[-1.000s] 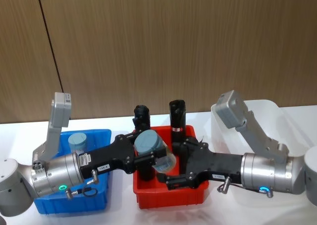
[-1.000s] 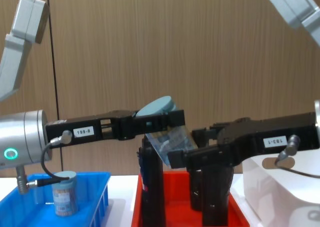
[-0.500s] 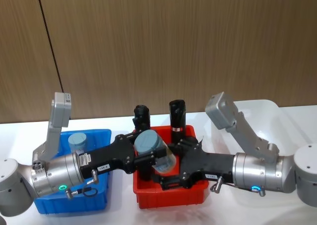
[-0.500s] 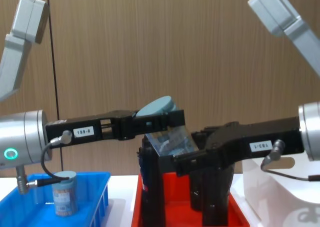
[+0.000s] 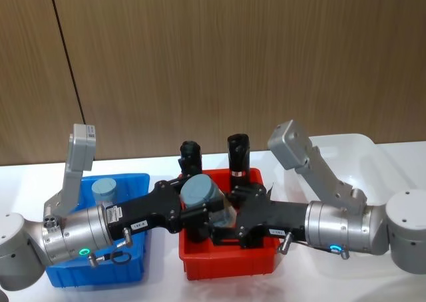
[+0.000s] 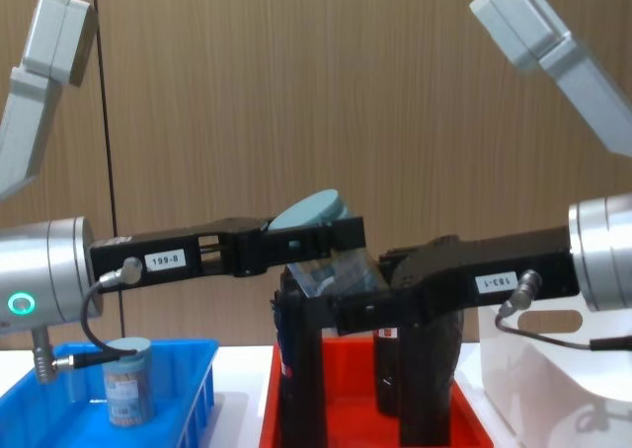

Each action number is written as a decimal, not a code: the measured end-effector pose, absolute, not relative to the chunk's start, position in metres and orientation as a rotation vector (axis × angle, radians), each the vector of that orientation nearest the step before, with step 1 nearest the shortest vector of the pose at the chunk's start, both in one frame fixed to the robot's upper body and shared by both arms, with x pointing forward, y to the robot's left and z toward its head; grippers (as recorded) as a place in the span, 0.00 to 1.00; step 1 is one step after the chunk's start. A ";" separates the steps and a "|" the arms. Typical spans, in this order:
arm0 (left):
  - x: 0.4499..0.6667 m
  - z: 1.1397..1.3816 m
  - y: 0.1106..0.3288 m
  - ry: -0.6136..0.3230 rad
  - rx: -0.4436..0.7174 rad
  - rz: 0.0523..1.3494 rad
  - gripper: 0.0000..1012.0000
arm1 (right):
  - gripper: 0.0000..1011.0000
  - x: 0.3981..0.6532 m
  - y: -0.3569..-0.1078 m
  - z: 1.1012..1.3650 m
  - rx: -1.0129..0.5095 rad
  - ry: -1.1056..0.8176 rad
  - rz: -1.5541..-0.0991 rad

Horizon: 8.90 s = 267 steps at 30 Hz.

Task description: Pick the cotton swabs from the blue box and place them into the white box.

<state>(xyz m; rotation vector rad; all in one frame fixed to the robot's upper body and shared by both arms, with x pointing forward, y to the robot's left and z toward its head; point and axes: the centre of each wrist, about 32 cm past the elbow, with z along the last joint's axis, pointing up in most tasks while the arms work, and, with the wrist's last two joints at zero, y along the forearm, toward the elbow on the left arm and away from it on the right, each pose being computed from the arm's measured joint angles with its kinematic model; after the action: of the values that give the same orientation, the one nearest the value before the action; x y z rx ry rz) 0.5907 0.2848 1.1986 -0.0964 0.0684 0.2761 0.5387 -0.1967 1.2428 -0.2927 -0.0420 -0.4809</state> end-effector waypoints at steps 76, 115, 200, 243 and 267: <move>0.591 1.199 0.285 0.068 -0.096 0.276 0.99 | 0.66 0.549 -0.311 1.237 -0.263 -0.042 -0.896; 0.591 1.199 0.285 0.068 -0.096 0.276 0.99 | 0.99 0.577 -0.331 1.209 -0.374 -0.034 -1.041; 0.513 1.201 0.213 -0.191 0.076 0.965 0.99 | 0.99 0.443 -0.237 1.189 0.027 -0.075 -1.230; 0.492 1.205 0.198 -0.269 0.060 1.123 0.99 | 0.99 0.445 -0.239 1.189 0.013 -0.060 -1.211; 0.492 1.204 0.198 -0.267 0.061 1.124 0.99 | 0.99 0.470 -0.243 1.192 -0.070 0.054 -1.045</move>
<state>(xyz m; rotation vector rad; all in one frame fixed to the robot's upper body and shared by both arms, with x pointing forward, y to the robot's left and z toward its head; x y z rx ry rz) 0.4920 0.1984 1.2044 0.0610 -0.2675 1.1236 0.4700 -0.2432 1.1915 -0.0700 0.0535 -1.0447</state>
